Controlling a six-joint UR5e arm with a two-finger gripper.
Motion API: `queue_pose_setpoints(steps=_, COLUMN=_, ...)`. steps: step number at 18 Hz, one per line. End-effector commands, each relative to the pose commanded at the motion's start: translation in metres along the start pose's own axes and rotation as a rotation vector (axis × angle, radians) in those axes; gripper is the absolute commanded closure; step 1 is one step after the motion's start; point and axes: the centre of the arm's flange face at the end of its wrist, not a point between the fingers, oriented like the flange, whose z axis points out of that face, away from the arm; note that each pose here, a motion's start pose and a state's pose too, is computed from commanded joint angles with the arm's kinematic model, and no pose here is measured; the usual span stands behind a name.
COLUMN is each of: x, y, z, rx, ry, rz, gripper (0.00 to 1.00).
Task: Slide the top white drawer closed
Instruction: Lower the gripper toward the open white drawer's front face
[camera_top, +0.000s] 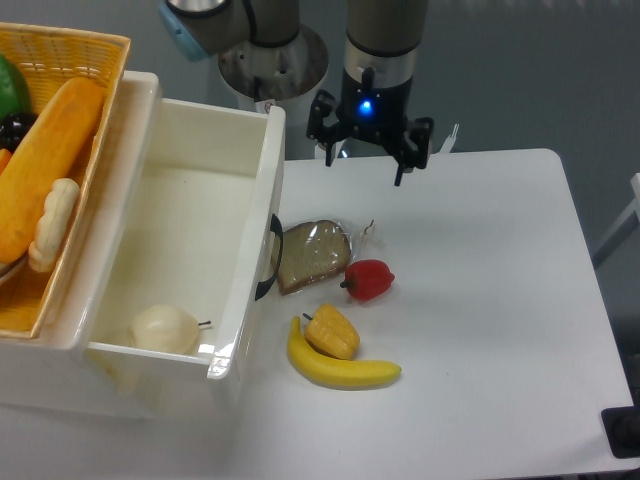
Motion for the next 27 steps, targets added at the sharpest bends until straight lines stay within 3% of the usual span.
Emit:
queue_pose_setpoints(steps=2, x=-0.012, y=0.001, z=0.014, rx=-0.016, ry=0.021, rz=-0.002, gripper=0.0)
queue_pose_setpoints(steps=7, x=-0.028, y=0.005, z=0.032, rx=-0.046, ry=-0.01, rz=-0.017, gripper=0.0)
queue_pose_setpoints(steps=12, x=-0.057, y=0.01, z=0.067, rx=-0.08, ry=0.026, rz=-0.057, gripper=0.0)
queue_pose_setpoints(steps=21, x=-0.063, y=0.01, z=0.113, rx=-0.132, ry=0.095, rz=-0.08, gripper=0.0)
queue_pose_setpoints(steps=24, x=-0.067, y=0.006, z=0.134, rx=-0.155, ry=0.117, rz=-0.164, gripper=0.0)
queue_pose_setpoints(steps=27, x=-0.065, y=-0.002, z=0.152, rx=-0.175, ry=0.144, rz=-0.16, gripper=0.0)
